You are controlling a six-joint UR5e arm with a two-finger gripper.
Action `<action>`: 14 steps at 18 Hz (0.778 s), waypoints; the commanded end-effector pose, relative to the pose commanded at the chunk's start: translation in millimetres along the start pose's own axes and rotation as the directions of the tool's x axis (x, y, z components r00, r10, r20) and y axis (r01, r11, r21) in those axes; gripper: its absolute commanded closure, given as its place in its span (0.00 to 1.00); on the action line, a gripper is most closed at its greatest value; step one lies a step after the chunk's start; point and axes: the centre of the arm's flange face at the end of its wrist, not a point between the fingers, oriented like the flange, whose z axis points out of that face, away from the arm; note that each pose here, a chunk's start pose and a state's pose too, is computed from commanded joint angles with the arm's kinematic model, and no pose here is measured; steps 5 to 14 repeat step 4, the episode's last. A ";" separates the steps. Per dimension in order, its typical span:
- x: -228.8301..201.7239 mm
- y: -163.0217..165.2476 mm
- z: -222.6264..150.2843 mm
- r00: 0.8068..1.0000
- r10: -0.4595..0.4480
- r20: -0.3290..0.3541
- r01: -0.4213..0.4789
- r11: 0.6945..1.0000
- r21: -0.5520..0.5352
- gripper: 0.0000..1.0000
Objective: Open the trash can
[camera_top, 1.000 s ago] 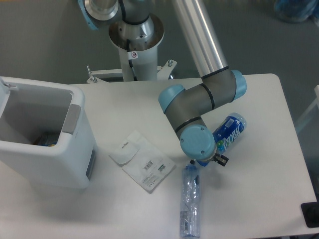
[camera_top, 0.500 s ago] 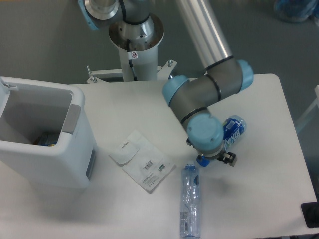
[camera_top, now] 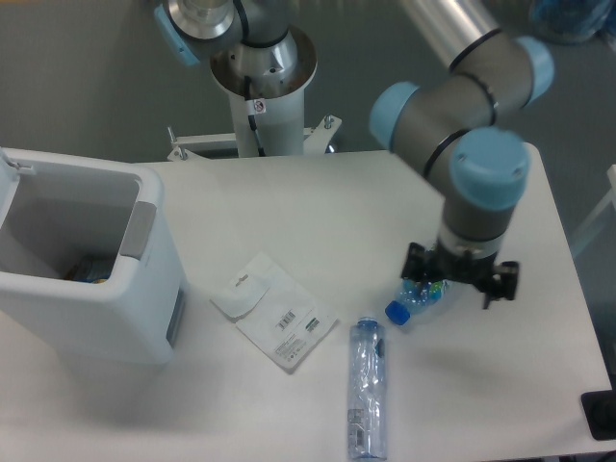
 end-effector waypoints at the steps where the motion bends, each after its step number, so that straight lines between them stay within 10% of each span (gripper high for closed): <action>1: -4.5 2.3 -4.0 0.999 0.036 0.003 -0.036 0.999 0.007 0.00; 14: -11.7 10.5 -9.3 0.992 0.127 0.008 -0.127 0.992 0.000 0.00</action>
